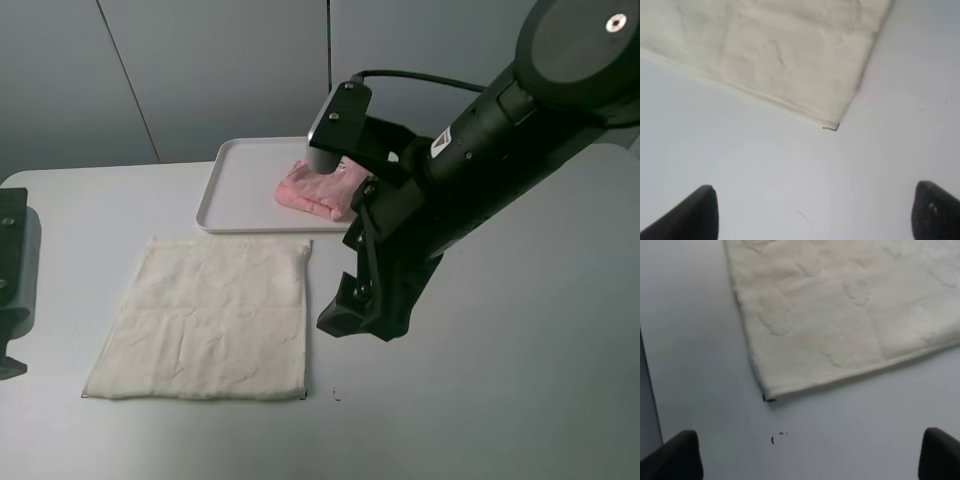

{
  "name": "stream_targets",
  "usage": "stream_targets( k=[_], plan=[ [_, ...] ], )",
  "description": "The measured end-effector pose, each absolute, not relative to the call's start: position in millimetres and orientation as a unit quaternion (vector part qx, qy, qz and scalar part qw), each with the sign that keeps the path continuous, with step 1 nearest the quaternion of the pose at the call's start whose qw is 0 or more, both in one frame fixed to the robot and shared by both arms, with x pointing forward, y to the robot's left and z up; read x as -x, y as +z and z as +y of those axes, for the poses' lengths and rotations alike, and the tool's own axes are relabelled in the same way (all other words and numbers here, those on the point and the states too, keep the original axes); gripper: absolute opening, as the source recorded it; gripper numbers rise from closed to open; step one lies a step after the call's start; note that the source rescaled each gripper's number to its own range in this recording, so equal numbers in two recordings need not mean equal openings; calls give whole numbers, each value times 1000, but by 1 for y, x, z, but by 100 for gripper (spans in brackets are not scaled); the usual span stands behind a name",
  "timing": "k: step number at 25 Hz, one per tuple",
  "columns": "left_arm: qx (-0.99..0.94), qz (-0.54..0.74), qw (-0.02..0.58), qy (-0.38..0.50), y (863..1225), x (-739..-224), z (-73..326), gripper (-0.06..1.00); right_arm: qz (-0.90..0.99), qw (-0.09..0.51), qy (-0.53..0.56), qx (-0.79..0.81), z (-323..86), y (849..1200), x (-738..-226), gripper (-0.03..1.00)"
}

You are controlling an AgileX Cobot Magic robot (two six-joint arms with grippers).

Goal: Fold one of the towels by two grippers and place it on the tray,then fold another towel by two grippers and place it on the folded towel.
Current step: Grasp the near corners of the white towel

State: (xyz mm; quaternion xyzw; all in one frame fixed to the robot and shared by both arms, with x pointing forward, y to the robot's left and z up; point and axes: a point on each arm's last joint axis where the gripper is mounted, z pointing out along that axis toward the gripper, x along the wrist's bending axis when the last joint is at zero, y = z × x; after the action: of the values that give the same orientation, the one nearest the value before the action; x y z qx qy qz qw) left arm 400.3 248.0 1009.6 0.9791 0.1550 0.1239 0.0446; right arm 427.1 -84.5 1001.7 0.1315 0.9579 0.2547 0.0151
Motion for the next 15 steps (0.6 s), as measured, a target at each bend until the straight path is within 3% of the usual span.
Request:
stream_targets(
  k=[15],
  plan=[
    [-997, 78, -24, 16, 937, -440, 236, 99, 986, -33, 158, -39, -16, 951, -428, 93]
  ],
)
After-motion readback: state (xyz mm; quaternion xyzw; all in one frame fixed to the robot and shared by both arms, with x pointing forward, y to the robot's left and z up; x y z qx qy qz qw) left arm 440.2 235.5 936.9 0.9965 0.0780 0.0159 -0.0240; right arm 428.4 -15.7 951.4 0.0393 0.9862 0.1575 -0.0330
